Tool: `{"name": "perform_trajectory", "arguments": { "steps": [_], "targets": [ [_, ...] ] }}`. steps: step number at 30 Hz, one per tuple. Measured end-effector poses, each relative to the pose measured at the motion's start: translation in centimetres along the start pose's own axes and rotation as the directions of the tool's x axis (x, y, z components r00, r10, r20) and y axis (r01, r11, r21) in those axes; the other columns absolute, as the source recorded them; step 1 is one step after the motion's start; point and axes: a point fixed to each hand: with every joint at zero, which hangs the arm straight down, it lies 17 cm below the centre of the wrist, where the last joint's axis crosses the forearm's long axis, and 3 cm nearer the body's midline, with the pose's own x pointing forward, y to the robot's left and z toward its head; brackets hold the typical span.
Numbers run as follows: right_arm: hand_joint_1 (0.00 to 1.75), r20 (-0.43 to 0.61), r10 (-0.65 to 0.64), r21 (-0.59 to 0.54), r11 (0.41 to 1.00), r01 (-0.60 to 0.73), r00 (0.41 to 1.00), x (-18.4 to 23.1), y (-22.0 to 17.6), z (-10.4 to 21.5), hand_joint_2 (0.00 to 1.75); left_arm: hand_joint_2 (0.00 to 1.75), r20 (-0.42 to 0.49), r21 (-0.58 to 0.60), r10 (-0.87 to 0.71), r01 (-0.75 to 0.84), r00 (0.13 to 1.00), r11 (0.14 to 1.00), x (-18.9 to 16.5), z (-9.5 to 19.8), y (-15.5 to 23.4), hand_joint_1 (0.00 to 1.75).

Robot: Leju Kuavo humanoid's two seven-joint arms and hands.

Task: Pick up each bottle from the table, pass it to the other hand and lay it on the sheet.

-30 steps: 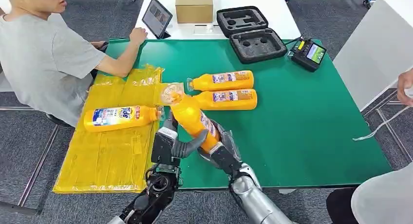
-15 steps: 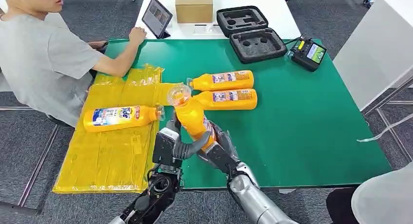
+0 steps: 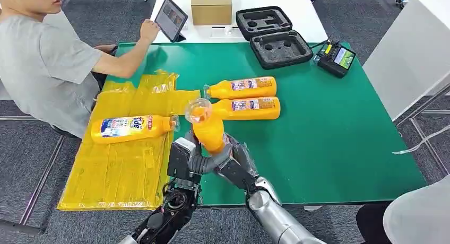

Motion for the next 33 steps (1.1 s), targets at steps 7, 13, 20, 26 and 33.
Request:
{"name": "perform_trajectory", "arguments": {
  "steps": [7, 13, 20, 26, 33],
  "targets": [
    [1.75, 0.057, 0.091, 0.027, 0.995, -0.093, 0.994, 1.7, 1.8, -0.2, 1.75, 1.75, 0.033, 0.066, -0.159, 0.157, 0.987, 0.985, -0.3, -0.5, 1.6, 0.00],
    [1.75, 0.079, 0.161, 0.017, 0.987, -0.162, 0.984, 2.2, 2.1, -0.3, 1.75, 1.75, 0.033, 0.071, -0.211, 0.208, 0.977, 0.976, -0.9, -0.2, 2.1, 0.00],
    [1.75, 0.090, 0.201, 0.027, 0.978, -0.205, 0.975, 2.5, 2.8, -0.5, 1.75, 1.75, -0.015, 0.078, -0.204, 0.205, 0.979, 0.976, -2.4, 0.2, 2.9, 0.09],
    [1.55, 0.089, 0.199, 0.037, 0.978, -0.203, 0.976, 2.5, 3.3, -0.5, 1.75, 1.75, -0.028, 0.076, -0.202, 0.204, 0.979, 0.976, -2.8, 0.4, 3.0, 1.75],
    [0.00, 0.094, 0.197, 0.047, 0.978, -0.202, 0.976, 2.7, 3.8, -0.4, 1.75, 1.75, -0.028, 0.081, -0.207, 0.208, 0.978, 0.975, -2.9, 0.2, 3.4, 1.75]
  ]
}}
